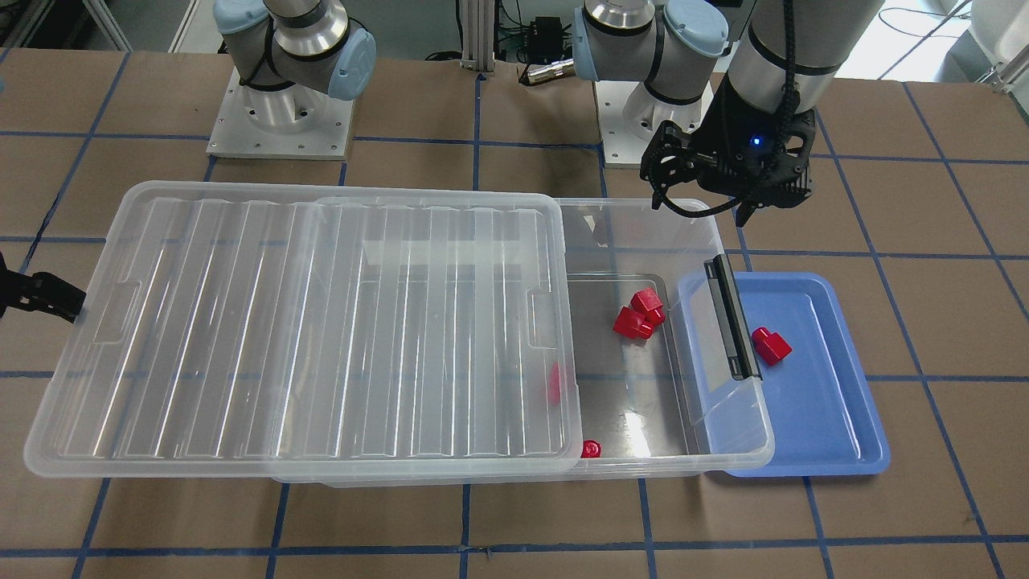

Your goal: Place red block in blue tray from box

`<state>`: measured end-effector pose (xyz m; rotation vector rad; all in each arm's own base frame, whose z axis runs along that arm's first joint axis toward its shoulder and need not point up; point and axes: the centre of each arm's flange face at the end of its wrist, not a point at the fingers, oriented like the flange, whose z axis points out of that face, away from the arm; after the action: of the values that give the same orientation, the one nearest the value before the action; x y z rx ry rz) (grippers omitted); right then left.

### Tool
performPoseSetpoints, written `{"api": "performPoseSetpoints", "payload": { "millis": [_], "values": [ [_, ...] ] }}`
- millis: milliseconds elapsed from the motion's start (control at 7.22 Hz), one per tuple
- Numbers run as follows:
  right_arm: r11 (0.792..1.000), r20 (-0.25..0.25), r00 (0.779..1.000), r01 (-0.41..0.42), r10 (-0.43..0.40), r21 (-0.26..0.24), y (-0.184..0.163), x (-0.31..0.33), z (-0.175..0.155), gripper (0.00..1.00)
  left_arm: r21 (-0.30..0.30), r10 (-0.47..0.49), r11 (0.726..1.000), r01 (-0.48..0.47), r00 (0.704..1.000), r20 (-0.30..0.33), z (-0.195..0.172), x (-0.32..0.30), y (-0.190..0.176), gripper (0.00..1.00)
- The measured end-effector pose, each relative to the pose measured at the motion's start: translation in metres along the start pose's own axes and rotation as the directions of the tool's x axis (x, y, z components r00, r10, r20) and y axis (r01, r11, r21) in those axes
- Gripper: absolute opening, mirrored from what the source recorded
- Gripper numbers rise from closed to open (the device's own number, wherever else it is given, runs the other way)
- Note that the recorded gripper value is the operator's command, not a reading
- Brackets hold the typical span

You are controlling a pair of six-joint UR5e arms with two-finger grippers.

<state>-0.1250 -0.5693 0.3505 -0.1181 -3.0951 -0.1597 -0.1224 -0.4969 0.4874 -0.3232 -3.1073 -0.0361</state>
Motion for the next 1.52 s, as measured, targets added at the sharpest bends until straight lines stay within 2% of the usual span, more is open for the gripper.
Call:
{"api": "performPoseSetpoints", "payload": {
  "millis": [554,1523],
  "values": [
    [1.000,0.040,0.999,-0.022,0.022,-0.005,0.001,-0.019,0.006,1.00,-0.006,-0.023,1.000,0.023,1.000,0.002,0.000,-0.011,-0.003,1.00],
    [0.997,0.029,0.996,-0.079,0.079,-0.001,0.000,-0.112,0.002,1.00,0.028,-0.031,0.999,0.030,0.999,0.009,-0.012,-0.009,0.000,1.00]
  ]
}}
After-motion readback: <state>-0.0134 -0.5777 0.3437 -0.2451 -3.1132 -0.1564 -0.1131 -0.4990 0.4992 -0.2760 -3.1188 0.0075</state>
